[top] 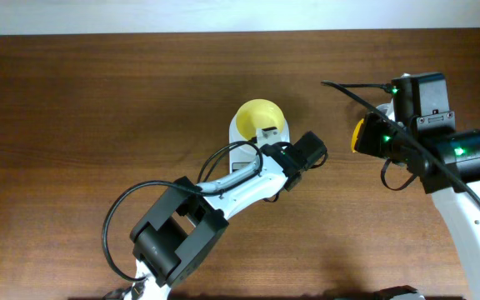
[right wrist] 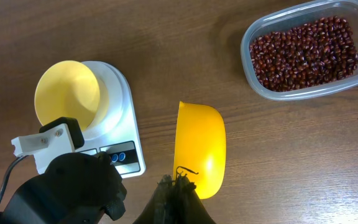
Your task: Scoop item into bowl and weigh 50g on scale
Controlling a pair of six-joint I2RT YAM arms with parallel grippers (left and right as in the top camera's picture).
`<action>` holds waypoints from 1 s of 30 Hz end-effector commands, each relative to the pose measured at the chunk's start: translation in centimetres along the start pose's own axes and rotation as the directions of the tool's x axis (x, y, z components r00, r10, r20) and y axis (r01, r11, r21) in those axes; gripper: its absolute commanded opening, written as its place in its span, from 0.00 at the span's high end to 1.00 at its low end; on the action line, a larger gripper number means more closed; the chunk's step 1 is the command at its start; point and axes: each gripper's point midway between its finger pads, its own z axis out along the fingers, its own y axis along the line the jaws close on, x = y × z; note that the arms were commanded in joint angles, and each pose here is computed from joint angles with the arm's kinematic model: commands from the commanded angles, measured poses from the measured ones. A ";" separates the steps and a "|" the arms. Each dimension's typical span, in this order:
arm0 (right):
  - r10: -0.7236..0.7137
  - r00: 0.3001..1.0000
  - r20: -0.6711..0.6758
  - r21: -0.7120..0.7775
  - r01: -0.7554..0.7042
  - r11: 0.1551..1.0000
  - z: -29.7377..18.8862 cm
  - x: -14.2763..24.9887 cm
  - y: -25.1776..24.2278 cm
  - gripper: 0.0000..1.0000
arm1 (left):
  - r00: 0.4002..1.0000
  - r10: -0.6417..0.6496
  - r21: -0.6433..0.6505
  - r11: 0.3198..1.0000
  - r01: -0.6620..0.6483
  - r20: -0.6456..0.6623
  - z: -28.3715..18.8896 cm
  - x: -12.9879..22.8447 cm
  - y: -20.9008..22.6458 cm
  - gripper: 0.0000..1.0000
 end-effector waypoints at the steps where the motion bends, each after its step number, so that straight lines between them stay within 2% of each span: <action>1: -0.011 0.999 0.036 -0.005 0.012 1.000 -0.9 -0.7 0.2 0.96 | 1.000 -0.004 -0.038 0.999 0.004 0.002 1.2 0.8 1.0 1.00; 30: -0.011 0.999 0.036 -0.005 0.012 1.000 -0.9 -0.7 0.2 0.96 | 0.999 -0.001 -0.020 1.000 0.000 -0.045 1.9 2.2 1.1 1.00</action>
